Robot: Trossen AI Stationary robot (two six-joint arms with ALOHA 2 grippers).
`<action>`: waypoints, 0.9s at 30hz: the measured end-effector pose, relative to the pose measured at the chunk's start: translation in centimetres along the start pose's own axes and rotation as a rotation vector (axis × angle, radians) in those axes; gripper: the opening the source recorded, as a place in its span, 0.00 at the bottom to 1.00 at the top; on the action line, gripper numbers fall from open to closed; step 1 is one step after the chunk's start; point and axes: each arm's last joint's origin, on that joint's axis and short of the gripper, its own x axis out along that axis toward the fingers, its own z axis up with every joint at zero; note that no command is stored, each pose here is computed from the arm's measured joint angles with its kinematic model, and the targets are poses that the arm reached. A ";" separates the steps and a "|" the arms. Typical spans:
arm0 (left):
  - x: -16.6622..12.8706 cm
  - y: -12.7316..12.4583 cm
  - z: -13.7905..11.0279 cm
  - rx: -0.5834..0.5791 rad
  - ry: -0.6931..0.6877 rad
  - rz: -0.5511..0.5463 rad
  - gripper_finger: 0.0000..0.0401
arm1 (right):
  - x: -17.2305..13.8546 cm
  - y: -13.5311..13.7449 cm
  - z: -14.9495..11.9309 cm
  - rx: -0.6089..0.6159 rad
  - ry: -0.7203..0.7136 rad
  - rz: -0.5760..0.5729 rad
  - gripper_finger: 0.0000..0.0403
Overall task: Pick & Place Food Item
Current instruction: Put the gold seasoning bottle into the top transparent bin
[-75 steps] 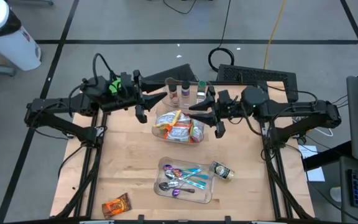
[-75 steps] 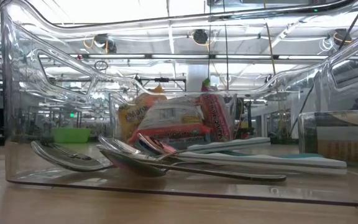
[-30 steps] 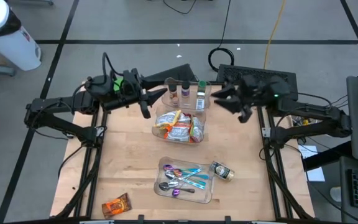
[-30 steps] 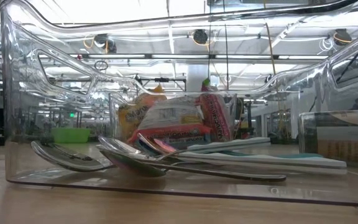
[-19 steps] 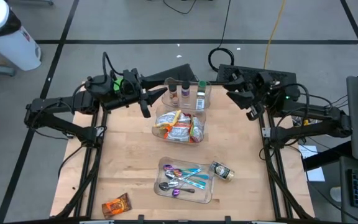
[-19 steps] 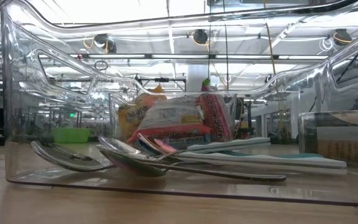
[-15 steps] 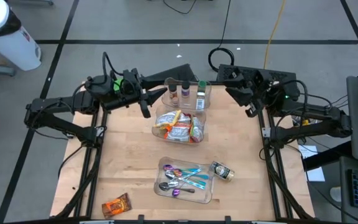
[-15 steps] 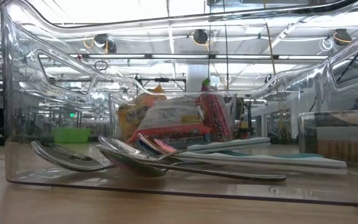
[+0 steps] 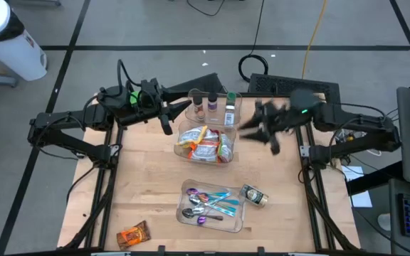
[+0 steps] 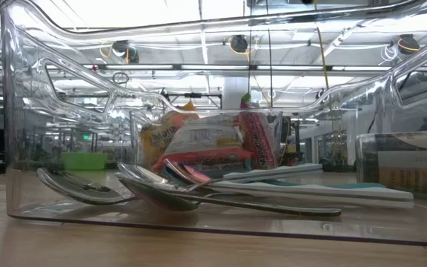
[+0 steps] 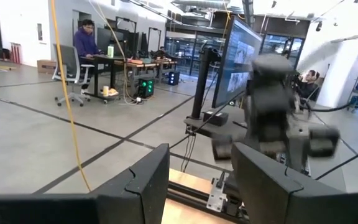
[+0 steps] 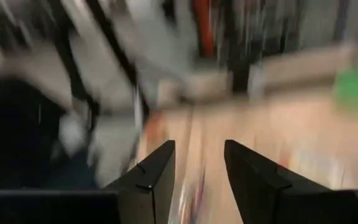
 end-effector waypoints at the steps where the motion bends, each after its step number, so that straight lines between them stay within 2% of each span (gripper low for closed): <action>1: 0.0 0.0 0.0 0.003 0.000 0.000 0.45 | 0.4 0.2 -0.8 0.027 0.098 0.002 0.32; 5: 0.0 0.0 0.0 0.009 0.005 -0.021 0.45 | 2.1 1.7 -3.7 0.132 0.375 0.037 0.32; 9: -0.9 -0.2 0.0 0.043 0.052 -0.127 0.45 | 3.3 3.2 -6.9 0.162 0.651 0.049 0.32; 11: -2.0 -0.1 0.6 0.038 0.050 -0.173 0.45 | 3.6 3.5 -8.4 0.175 0.749 0.037 0.32; 14: -3.8 0.3 1.4 -0.004 0.062 -0.179 0.45 | 3.8 3.3 -11.2 0.244 0.877 -0.043 0.32; 19: -6.9 0.9 2.6 -0.050 0.055 -0.182 0.45 | 3.7 2.7 -15.3 0.436 1.019 -0.068 0.33; 23: -8.9 1.3 3.8 -0.079 0.001 -0.190 0.45 | 4.0 2.3 -17.9 0.598 1.070 0.013 0.37; 27: -9.4 1.3 3.9 -0.123 0.004 -0.217 0.45 | 4.3 2.0 -19.6 0.715 1.091 0.092 0.41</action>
